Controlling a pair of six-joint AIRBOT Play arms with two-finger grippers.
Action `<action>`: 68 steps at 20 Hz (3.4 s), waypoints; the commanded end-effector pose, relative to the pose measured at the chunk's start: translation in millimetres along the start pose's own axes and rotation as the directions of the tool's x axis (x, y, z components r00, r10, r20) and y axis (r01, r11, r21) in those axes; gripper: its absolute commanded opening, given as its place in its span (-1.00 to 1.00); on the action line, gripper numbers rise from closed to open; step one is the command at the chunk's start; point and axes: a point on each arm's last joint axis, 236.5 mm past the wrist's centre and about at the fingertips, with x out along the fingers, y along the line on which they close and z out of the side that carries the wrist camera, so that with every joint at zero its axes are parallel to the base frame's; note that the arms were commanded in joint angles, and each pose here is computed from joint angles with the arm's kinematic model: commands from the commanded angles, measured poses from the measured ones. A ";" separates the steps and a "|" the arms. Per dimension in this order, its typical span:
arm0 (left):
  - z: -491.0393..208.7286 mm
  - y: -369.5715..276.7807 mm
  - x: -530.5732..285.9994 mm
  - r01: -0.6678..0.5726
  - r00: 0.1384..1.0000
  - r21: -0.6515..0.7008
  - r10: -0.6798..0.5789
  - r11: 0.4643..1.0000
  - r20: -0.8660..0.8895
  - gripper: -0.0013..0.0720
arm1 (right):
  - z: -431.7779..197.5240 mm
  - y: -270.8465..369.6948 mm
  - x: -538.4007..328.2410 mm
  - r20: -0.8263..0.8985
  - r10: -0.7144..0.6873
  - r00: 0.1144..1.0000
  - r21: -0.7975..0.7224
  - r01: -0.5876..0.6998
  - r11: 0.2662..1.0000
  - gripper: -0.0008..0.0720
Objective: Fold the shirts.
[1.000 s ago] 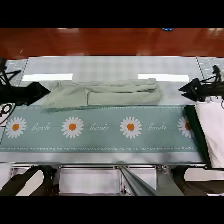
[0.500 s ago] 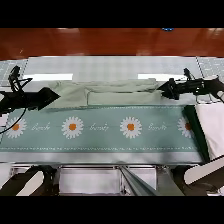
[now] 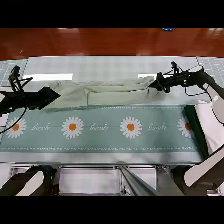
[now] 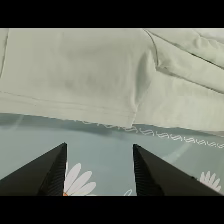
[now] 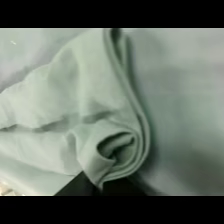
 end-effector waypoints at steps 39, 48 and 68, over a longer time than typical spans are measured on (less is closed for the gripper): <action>27.2 -127.6 13.5 0.168 0.979 0.272 -0.127 0.948 -0.161 -0.89 | -176.3 257.5 -62.4 0.093 0.193 0.977 -0.483 -0.126 0.867 -0.93; -1.3 -20.4 -73.0 0.024 0.996 0.156 -0.037 0.987 0.083 -0.89 | -173.8 293.7 125.1 -0.130 0.199 0.971 -0.428 -0.235 0.873 -0.93; 28.5 -65.1 -110.1 0.263 0.938 0.078 -0.273 0.962 0.212 -0.89 | -129.4 153.0 -146.7 0.205 -0.467 0.860 -0.488 0.503 0.713 0.17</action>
